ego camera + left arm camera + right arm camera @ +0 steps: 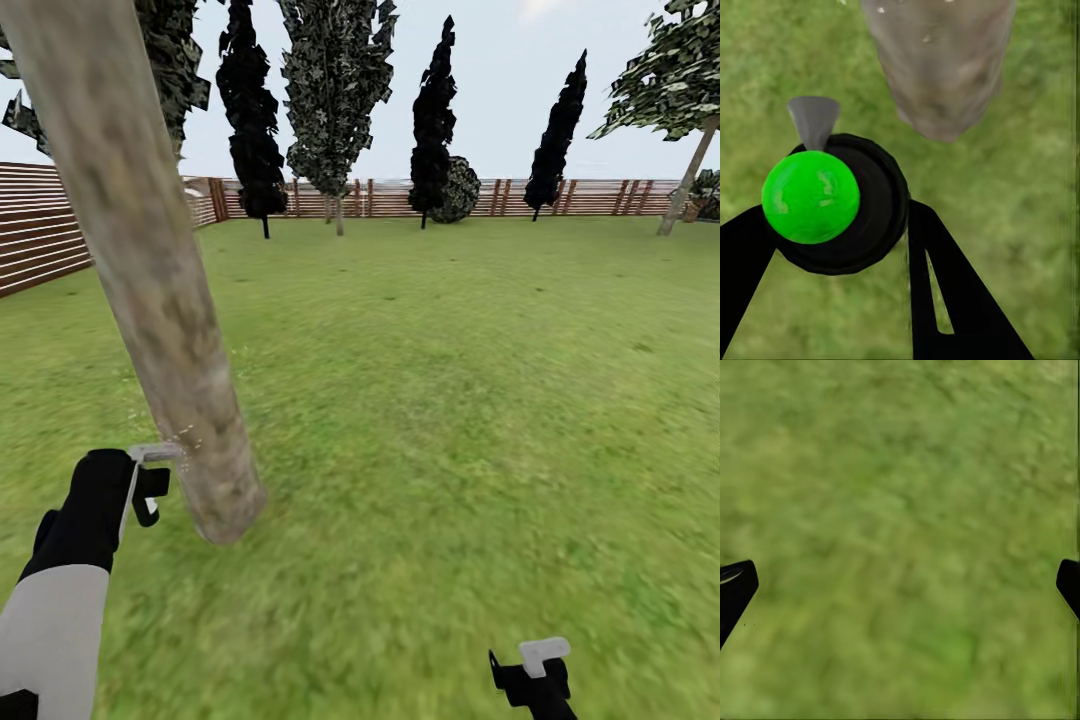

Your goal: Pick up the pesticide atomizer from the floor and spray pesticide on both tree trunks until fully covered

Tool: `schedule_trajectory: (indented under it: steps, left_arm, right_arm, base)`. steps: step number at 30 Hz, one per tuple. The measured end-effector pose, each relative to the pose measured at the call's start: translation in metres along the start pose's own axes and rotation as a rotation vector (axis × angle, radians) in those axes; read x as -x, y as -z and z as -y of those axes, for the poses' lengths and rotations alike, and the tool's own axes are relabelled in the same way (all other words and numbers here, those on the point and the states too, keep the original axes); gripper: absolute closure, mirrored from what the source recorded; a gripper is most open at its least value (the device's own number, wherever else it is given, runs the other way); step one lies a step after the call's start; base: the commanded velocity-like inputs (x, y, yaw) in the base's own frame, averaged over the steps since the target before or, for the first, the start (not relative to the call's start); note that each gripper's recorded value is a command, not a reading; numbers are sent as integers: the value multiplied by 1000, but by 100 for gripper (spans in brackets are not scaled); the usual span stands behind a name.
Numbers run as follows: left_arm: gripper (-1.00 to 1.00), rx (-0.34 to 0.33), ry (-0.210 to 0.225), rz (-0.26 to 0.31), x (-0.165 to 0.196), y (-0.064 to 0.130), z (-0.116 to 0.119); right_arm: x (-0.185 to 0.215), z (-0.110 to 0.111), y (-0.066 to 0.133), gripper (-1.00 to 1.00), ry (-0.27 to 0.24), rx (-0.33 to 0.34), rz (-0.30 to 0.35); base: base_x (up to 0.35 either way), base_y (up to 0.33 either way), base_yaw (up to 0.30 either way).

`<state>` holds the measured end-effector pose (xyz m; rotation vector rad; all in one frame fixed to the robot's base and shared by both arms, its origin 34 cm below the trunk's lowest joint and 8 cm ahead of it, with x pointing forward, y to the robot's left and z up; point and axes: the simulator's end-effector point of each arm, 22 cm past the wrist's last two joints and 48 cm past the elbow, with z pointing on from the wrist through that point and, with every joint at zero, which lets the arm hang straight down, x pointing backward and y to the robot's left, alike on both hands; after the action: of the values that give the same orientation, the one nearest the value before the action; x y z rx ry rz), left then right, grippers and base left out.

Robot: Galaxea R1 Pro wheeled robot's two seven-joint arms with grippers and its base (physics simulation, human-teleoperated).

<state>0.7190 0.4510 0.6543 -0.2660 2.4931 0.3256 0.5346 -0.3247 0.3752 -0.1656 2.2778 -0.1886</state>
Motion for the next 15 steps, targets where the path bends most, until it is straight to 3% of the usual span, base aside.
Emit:
schedule_trajectory:
  steps: [6,10,15]
  left_arm:
    - [100,3,6,0,0,0,-3]
    - [100,12,12,33,12,7,-8]
    - [100,10,15,41,17,10,-8]
  right_arm:
    - [0,0,0,-100,0,0,0]
    - [0,-1,0,-100,-1,2,1]
    - [1,-3,0,-100,-2,4,1]
  base:
    - [-5,-274,0]
    - [-63,-275,0]
    - [131,-254,0]
